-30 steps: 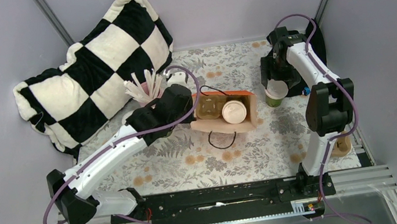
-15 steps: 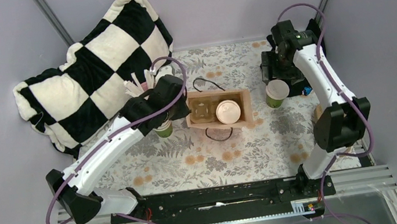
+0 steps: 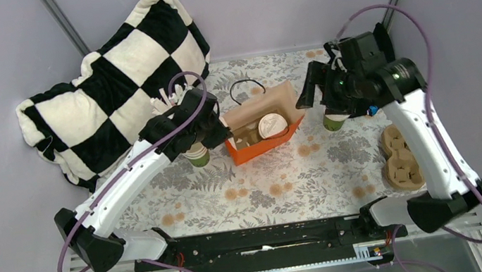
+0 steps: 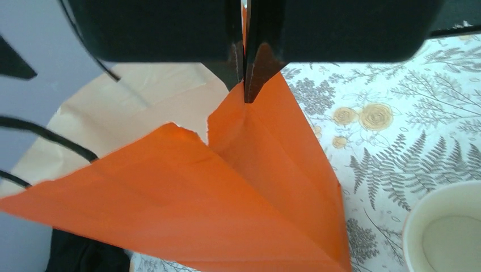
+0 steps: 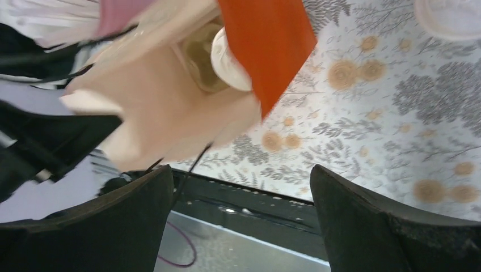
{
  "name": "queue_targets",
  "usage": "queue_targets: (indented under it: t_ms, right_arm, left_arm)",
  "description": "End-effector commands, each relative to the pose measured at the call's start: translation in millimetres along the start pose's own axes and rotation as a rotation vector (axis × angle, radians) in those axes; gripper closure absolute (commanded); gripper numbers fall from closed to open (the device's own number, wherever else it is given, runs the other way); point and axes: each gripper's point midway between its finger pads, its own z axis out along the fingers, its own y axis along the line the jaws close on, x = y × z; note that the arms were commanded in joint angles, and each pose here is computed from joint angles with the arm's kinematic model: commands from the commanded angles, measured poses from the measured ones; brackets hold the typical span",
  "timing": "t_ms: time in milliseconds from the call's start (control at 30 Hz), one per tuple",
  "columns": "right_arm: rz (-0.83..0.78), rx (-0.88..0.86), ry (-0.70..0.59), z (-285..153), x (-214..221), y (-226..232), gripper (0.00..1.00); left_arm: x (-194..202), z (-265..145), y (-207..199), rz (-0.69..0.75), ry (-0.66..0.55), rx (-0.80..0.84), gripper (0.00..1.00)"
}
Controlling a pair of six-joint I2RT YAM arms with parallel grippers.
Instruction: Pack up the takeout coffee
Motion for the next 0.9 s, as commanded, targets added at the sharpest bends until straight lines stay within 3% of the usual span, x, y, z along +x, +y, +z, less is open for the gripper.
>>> queue_targets:
  t_ms: [0, 100, 267, 367, 467, 633, 700, 767, 867]
  right_arm:
    - [0.193, -0.066, 0.013, -20, 21, 15, 0.05]
    - [0.232, -0.096, 0.017, -15, 29, 21, 0.02]
    - [0.243, -0.091, -0.103, -31, 4, 26, 0.00]
    - [0.227, -0.116, -0.061, -28, 4, 37, 0.00]
    - [0.197, -0.136, -0.063, -25, 6, 51, 0.00]
    - [0.146, -0.136, -0.048, -22, 10, 70, 0.00]
    - [0.109, -0.127, -0.045, -23, 13, 78, 0.00]
    - [0.081, -0.119, -0.035, -23, 18, 85, 0.00]
    - [0.057, -0.118, -0.039, -24, 23, 91, 0.00]
  left_arm:
    - [-5, -22, -14, -0.198, 0.009, 0.069, 1.00]
    - [-9, -24, -14, -0.302, 0.009, 0.069, 1.00]
    - [0, -23, -11, -0.485, 0.070, 0.086, 1.00]
    - [10, -22, -16, -0.560, 0.126, 0.151, 1.00]
    - [18, -19, -16, -0.603, 0.164, 0.178, 0.91]
    - [14, -31, -32, -0.491, 0.158, 0.285, 0.63]
    - [13, -39, -33, -0.430, 0.147, 0.311, 0.43]
    - [12, -48, -26, -0.377, 0.127, 0.309, 0.30]
    - [5, -65, -15, -0.269, 0.058, 0.326, 0.19]
